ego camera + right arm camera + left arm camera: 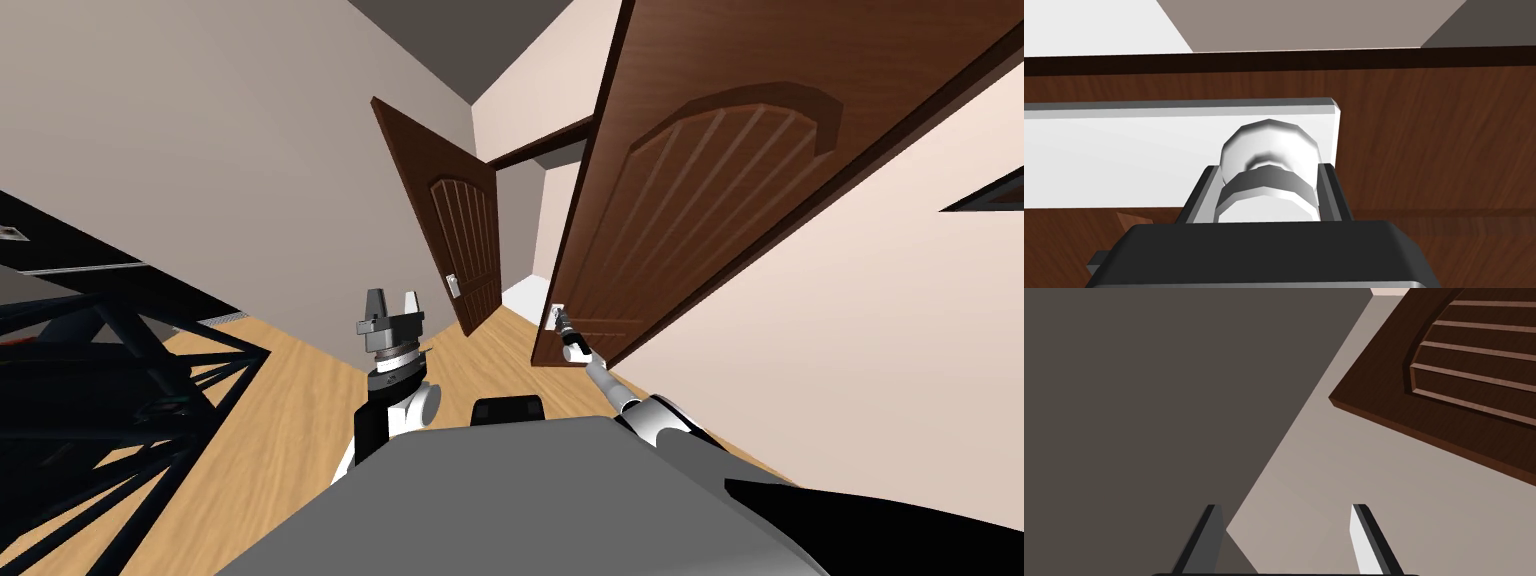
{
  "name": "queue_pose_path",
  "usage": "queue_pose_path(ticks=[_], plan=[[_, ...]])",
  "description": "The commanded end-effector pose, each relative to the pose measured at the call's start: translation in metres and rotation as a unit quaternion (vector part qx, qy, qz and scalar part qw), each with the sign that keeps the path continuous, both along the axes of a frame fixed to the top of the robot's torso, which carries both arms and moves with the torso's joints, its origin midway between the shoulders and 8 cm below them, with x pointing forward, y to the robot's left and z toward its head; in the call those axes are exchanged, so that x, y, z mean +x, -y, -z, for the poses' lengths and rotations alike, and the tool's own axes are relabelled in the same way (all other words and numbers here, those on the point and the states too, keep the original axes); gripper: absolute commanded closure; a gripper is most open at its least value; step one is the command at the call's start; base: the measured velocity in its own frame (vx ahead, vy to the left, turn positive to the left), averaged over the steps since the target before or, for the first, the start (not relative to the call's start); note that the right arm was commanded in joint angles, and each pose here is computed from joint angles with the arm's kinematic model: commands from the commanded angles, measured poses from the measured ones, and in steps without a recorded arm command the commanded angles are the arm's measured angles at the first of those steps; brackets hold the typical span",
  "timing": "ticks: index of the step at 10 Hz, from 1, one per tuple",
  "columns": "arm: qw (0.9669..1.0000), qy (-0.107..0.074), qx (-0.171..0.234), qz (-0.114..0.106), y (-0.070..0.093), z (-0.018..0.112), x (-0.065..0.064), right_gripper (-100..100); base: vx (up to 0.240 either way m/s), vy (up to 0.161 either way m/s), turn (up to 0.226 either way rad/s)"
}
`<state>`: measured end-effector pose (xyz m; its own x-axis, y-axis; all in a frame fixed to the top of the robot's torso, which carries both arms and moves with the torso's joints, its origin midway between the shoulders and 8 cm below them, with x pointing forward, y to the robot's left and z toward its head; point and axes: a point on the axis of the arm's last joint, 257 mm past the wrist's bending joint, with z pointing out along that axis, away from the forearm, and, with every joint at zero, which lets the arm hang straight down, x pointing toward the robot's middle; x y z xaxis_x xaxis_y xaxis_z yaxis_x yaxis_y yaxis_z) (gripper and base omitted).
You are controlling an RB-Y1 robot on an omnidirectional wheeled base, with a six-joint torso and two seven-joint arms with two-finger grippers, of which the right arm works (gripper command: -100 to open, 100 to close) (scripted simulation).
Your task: Pull the door open
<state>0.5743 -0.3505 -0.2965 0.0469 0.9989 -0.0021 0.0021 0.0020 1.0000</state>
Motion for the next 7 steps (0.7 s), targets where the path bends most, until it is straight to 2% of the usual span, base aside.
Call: queue_pose_path(ticks=[1,7], plan=[[1.0000,-0.001,0.000,-0.008,-0.004,0.002,-0.002,100,-0.174,-0.077,0.085],[0.9991,0.001,0.000,-0.042,-0.019,0.000,-0.009,100,-0.202,-0.096,0.101]])
